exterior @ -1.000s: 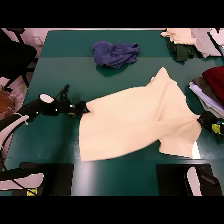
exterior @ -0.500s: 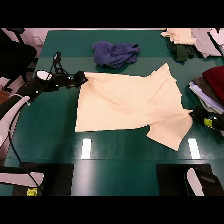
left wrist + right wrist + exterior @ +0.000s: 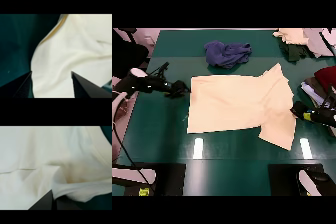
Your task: Fold the shirts.
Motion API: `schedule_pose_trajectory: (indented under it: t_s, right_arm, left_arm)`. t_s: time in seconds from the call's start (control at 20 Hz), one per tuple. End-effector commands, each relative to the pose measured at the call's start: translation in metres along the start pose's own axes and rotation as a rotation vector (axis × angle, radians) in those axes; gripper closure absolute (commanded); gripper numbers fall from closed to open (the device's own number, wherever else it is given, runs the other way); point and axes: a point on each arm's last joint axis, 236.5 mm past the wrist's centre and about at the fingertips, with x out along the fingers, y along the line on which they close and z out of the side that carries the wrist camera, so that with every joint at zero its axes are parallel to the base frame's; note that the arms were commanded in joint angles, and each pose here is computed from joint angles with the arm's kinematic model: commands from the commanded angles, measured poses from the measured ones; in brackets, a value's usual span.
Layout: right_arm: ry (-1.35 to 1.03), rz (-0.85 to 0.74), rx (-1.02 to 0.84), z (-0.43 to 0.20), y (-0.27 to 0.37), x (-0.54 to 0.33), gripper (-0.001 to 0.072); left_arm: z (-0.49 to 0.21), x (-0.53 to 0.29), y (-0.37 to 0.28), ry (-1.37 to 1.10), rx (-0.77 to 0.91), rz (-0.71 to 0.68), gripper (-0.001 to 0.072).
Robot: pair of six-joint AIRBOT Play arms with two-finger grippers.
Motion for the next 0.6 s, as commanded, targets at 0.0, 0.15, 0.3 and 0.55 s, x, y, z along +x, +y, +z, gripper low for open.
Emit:
schedule_pose_trajectory:
  t_s: [0.0,0.15,0.3,0.55]
  right_arm:
    - [-0.089,0.000,0.034,0.020,-0.006,-0.014,0.0689]
    - [-0.154,-0.006,0.049,0.032,-0.014,-0.033,0.0688]
    - [-0.162,-0.019,0.046,0.032,-0.020,-0.042,0.0688]
    - [-0.147,-0.022,0.041,0.027,-0.021,-0.044,0.0688]
  left_arm:
    - [-0.063,-0.025,0.016,0.193,-0.122,-0.067,0.0119]
    - [-0.113,-0.020,0.024,0.177,-0.178,-0.044,0.0119]
    - [-0.152,-0.017,0.023,0.162,-0.208,-0.028,0.0119]
    - [-0.160,-0.011,0.014,-0.003,-0.261,-0.065,0.0230]
